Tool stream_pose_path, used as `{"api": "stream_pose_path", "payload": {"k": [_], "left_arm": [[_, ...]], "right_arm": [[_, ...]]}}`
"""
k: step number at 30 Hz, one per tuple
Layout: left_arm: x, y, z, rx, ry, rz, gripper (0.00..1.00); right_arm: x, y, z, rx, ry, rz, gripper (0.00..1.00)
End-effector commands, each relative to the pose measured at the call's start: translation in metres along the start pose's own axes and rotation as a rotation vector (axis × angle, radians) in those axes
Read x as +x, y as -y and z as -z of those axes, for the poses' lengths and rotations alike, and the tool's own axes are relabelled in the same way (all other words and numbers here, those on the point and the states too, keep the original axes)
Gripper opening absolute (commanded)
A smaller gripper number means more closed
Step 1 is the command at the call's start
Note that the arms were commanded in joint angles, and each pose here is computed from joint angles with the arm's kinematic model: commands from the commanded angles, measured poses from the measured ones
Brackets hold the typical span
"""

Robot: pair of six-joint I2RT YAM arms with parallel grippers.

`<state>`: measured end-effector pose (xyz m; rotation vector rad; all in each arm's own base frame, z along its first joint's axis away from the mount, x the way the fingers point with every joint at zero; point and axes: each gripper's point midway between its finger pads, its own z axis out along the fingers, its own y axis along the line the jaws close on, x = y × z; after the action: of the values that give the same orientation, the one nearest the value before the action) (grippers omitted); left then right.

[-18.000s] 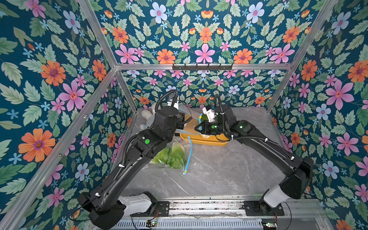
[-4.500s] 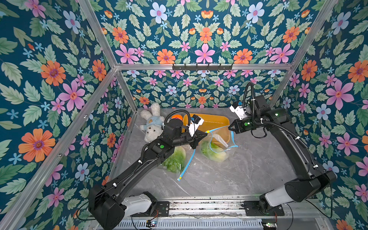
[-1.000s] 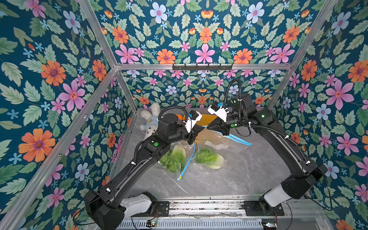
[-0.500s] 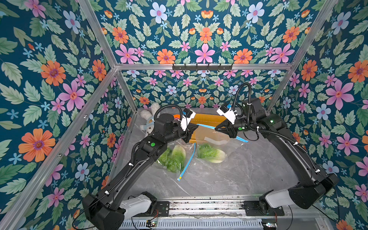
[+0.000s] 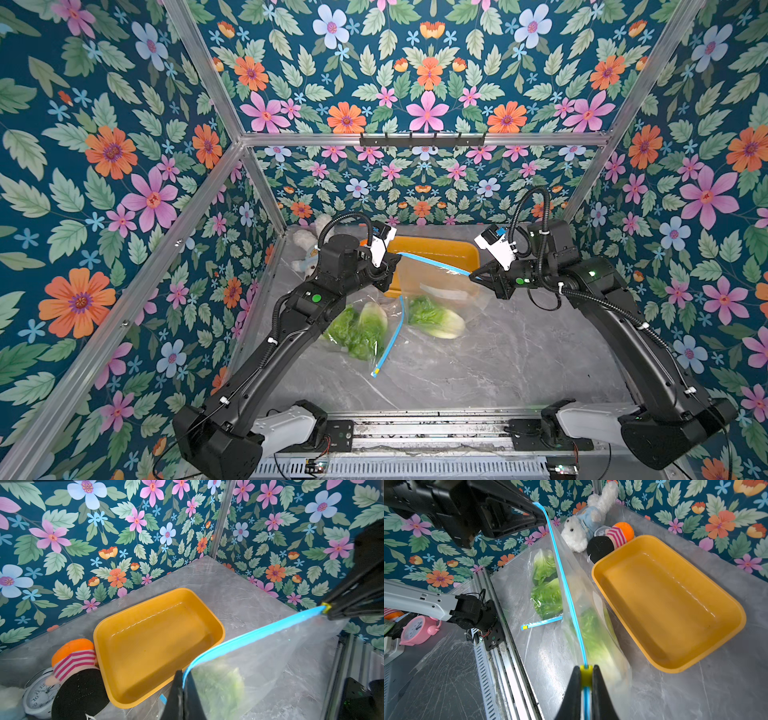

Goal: Put the chinese cabbages into a zipper bag and zip it
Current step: Zip the zipper on the zipper food storage bag.

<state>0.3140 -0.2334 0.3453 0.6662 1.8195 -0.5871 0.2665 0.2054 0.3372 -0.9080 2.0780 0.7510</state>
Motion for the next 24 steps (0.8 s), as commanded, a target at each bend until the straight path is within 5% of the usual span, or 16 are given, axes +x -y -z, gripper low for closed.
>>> {"api": "stream_pose_path", "payload": {"k": [1,24], "left_arm": [[-0.004,-0.024,0.002,-0.118,0.011,0.036,0.00],[-0.003,-0.053,0.000,-0.211,0.011,0.125,0.00]], "right_arm": [[0.020,0.007,0.007,0.072,-0.060,-0.057,0.07],[0.053,0.011,0.037,0.230,-0.082,-0.191,0.06]]}}
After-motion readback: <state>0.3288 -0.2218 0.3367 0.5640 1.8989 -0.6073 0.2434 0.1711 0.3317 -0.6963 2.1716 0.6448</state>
